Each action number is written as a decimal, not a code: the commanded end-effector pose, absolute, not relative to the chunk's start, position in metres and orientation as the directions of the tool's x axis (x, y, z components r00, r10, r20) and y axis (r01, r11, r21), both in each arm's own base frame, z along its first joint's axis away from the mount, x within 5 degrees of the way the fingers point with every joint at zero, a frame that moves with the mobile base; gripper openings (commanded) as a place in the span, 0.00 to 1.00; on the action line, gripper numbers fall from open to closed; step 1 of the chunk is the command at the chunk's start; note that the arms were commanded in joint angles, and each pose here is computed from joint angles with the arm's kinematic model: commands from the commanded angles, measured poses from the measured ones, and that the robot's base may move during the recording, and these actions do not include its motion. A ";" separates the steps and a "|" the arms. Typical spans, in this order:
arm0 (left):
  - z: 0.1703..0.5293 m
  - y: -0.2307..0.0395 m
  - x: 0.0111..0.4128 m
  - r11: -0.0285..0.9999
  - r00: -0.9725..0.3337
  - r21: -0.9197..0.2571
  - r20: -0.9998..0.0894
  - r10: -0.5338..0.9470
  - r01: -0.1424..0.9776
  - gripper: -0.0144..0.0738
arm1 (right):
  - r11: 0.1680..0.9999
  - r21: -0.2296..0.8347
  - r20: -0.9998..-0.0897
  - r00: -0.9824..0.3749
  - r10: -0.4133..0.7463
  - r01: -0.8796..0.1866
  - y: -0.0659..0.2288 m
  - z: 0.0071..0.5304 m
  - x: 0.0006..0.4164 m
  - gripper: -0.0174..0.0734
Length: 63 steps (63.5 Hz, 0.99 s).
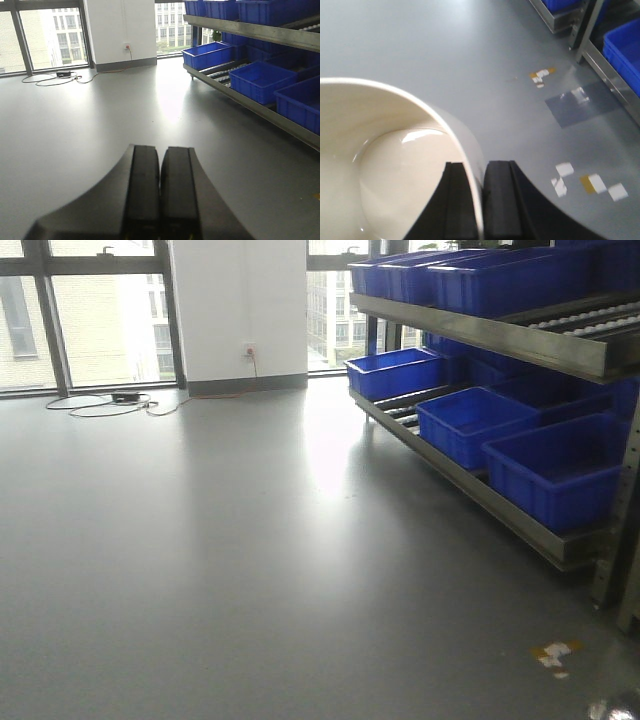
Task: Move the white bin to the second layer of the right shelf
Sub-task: 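Drive the base across the floor toward the roller shelf rack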
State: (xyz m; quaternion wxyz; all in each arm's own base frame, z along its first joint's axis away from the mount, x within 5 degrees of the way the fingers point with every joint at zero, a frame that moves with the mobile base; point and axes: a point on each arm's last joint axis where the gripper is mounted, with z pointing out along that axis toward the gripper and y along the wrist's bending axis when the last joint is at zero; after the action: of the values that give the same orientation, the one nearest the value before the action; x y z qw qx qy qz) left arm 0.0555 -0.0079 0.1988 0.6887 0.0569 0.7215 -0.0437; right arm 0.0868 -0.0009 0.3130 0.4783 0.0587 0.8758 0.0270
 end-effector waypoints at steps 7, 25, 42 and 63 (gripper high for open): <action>0.195 -0.008 0.056 0.989 0.019 0.012 -1.000 0.010 0.145 0.26 | 0.992 0.106 -0.890 -0.438 0.127 0.071 -0.002 0.328 0.090 0.37; 0.195 -0.008 0.056 0.989 0.019 0.012 -1.000 0.010 0.145 0.26 | 0.992 0.106 -0.890 -0.438 0.127 0.071 -0.002 0.328 0.090 0.37; 0.195 -0.008 0.056 0.989 0.019 0.012 -1.000 0.010 0.145 0.26 | 0.992 0.106 -0.890 -0.438 0.127 0.071 -0.002 0.328 0.090 0.37; 0.195 -0.008 0.056 0.989 0.019 0.012 -1.000 0.010 0.145 0.26 | 0.992 0.106 -0.890 -0.438 0.127 0.071 -0.002 0.328 0.090 0.37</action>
State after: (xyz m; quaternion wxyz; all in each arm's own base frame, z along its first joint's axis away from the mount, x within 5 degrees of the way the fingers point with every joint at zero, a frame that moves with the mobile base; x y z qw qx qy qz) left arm 0.0555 -0.0079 0.1988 0.6887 0.0569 0.7215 -0.0437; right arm 0.0868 -0.0009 0.3130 0.4783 0.0587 0.8758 0.0270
